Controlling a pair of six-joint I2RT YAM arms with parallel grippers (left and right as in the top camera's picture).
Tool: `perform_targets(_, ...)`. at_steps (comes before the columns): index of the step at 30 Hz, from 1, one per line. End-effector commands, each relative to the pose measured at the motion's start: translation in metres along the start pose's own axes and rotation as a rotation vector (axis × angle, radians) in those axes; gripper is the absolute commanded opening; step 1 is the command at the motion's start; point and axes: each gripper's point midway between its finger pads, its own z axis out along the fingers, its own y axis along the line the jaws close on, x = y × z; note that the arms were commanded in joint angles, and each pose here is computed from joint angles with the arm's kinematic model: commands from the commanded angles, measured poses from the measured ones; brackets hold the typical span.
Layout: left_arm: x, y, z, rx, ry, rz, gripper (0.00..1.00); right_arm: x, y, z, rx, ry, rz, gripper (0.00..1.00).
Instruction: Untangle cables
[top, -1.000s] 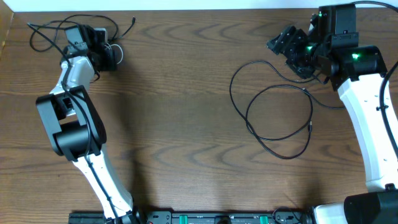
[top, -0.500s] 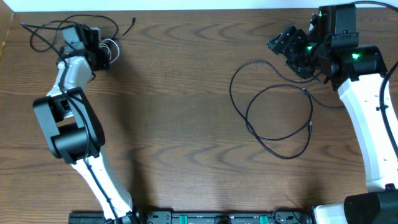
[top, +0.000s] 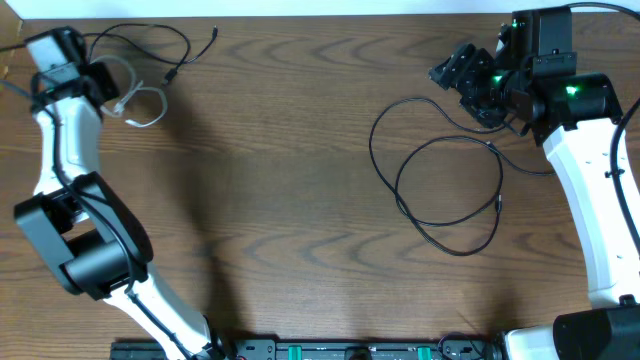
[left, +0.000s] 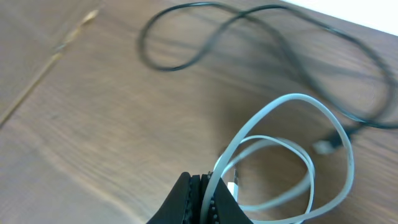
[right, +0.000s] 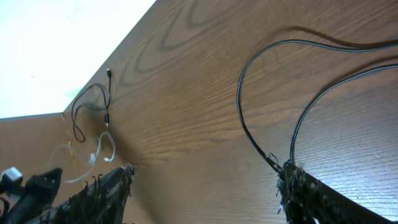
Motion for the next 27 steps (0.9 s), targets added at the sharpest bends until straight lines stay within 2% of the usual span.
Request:
perform_targets(1, -0.005, 0.029, 0.000, -0.070, -0.015, -0.061, 0.07, 0.001, 0.002, -0.002, -0.002, -0.007, -0.030, 0.76)
perform_targets(10, -0.048, 0.054, -0.021, -0.103, -0.158, -0.094, 0.08, 0.000, 0.004, -0.002, -0.007, -0.012, -0.031, 0.76)
perform_targets(13, -0.053, 0.054, -0.022, -0.102, -0.177, -0.096, 0.07, 0.000, 0.004, -0.002, -0.007, -0.012, -0.031, 0.76)
perform_targets(24, -0.018, 0.050, 0.011, -0.100, -0.076, -0.086, 0.07, 0.000, 0.003, -0.002, -0.006, -0.011, -0.031, 0.75)
perform_targets(27, 0.002, 0.048, 0.024, -0.099, -0.012, -0.081, 0.11, 0.001, 0.003, -0.002, -0.004, -0.009, -0.030, 0.74)
